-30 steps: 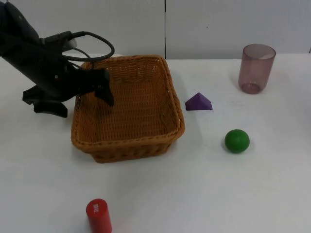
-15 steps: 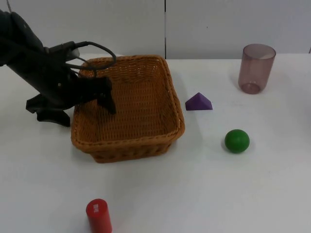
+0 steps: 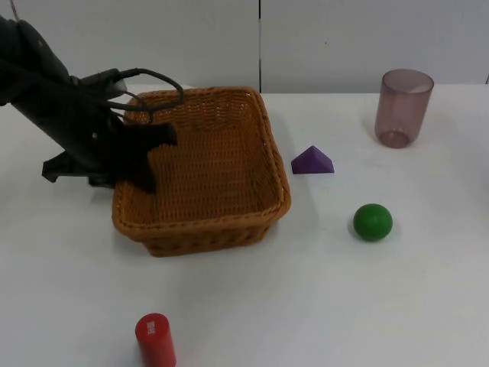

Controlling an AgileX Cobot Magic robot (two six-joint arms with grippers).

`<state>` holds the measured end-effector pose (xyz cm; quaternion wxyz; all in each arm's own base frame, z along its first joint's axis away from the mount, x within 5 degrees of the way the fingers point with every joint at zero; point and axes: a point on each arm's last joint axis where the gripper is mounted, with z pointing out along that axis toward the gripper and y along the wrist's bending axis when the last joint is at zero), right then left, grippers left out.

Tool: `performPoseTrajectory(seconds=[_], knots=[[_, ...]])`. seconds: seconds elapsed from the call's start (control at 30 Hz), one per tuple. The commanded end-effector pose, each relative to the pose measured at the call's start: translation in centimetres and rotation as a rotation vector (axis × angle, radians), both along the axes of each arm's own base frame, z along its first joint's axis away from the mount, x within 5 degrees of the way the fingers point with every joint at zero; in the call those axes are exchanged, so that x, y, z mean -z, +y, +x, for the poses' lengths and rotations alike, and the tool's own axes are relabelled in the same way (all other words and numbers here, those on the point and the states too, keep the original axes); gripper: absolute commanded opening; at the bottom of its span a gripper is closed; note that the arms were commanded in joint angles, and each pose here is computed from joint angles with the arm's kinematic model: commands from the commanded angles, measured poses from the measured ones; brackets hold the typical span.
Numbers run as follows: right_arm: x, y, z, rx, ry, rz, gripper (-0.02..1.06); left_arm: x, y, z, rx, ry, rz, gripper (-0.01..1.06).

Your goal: Pick up the basket with the left hand and place the triangular block into the basket with the right hand.

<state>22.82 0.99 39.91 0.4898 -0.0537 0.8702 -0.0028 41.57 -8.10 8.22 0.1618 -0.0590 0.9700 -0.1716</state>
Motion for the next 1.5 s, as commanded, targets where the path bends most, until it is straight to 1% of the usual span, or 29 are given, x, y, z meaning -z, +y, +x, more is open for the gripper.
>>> performPoseTrajectory(seconds=[0.0,0.2,0.3,0.33,0.47,0.5,0.6,0.63,0.7,0.77,0.8,0.93,1.07,1.1,1.17,1.2,1.23,1.3,1.33,1.37,1.4,1.47], knots=[[-0.3,0.0,0.0,-0.001,-0.023,-0.004,1.04,-0.1,-0.2,0.0,0.002,0.005,-0.005,0.0],[-0.3,0.0,0.0,-0.004,-0.023,-0.008,1.04,-0.9,-0.4,-0.3,0.017,0.025,-0.023,0.0],[-0.3,0.0,0.0,-0.009,-0.024,-0.018,1.04,-3.1,-0.6,-0.5,0.04,0.008,-0.04,0.0],[-0.3,0.0,0.0,-0.009,-0.024,-0.018,1.04,-3.1,-0.6,-0.5,0.04,0.008,-0.04,0.0],[-0.3,0.0,0.0,-0.011,-0.024,-0.02,1.04,-6.1,-0.8,-1.3,0.078,0.006,-0.073,0.0],[-0.3,0.0,0.0,-0.011,-0.024,-0.02,1.04,-6.1,-0.8,-1.3,0.078,0.006,-0.073,0.0],[-0.3,0.0,0.0,-0.011,-0.024,-0.02,1.04,-8.3,-1.0,-2.0,0.108,0.009,-0.101,0.0],[-0.3,0.0,0.0,-0.011,-0.024,-0.02,1.04,-8.3,-1.0,-2.0,0.108,0.009,-0.101,0.0],[-0.3,0.0,0.0,-0.011,-0.021,-0.019,1.04,-10.5,-1.0,-2.6,0.11,-0.016,-0.118,0.0],[-0.3,0.0,0.0,-0.011,-0.021,-0.019,1.04,-12.2,-1.0,-3.0,0.123,-0.049,-0.119,0.0],[-0.3,0.0,0.0,-0.011,-0.021,-0.019,1.04,-12.2,-1.0,-3.0,0.123,-0.049,-0.119,0.0],[-0.3,0.0,0.0,-0.017,-0.018,-0.029,1.04,-15.5,-0.9,-4.2,0.143,-0.106,-0.13,0.0],[-0.2,0.0,0.0,-0.018,-0.009,-0.031,1.04,-17.0,-1.0,-5.2,0.158,-0.089,-0.148,0.0],[-0.2,0.0,-0.1,-0.025,-0.005,-0.043,1.04,-17.3,-0.9,-5.5,0.16,-0.083,-0.143,0.0],[-0.2,0.0,-0.1,-0.032,-0.003,-0.049,1.04,-17.6,-0.8,-5.6,0.146,-0.082,-0.138,0.0],[-0.1,0.0,-0.1,-0.04,0.001,-0.061,1.04,-17.8,-0.7,-5.7,0.133,-0.079,-0.128,0.0],[-0.1,0.0,-0.1,-0.052,0.004,-0.075,1.04,-17.9,-0.4,-5.8,0.113,-0.083,-0.097,0.0],[0.1,0.1,0.1,-0.071,0.008,-0.084,1.04,-18.0,0.1,-5.8,0.088,-0.078,-0.069,0.0],[0.3,0.3,0.4,-0.09,0.016,-0.086,1.04,-17.9,0.7,-5.7,0.056,-0.068,-0.074,0.0],[0.3,0.3,0.4,-0.09,0.016,-0.086,1.04,-17.9,0.7,-5.7,0.056,-0.068,-0.074,0.0],[0.7,0.6,0.9,-0.129,0.025,-0.085,1.04,-18.0,1.4,-5.6,0.034,-0.064,-0.084,0.0],[1.4,1.1,1.9,-0.186,0.042,-0.063,1.04,-18.0,2.6,-5.4,-0.014,-0.054,-0.118,0.0]])
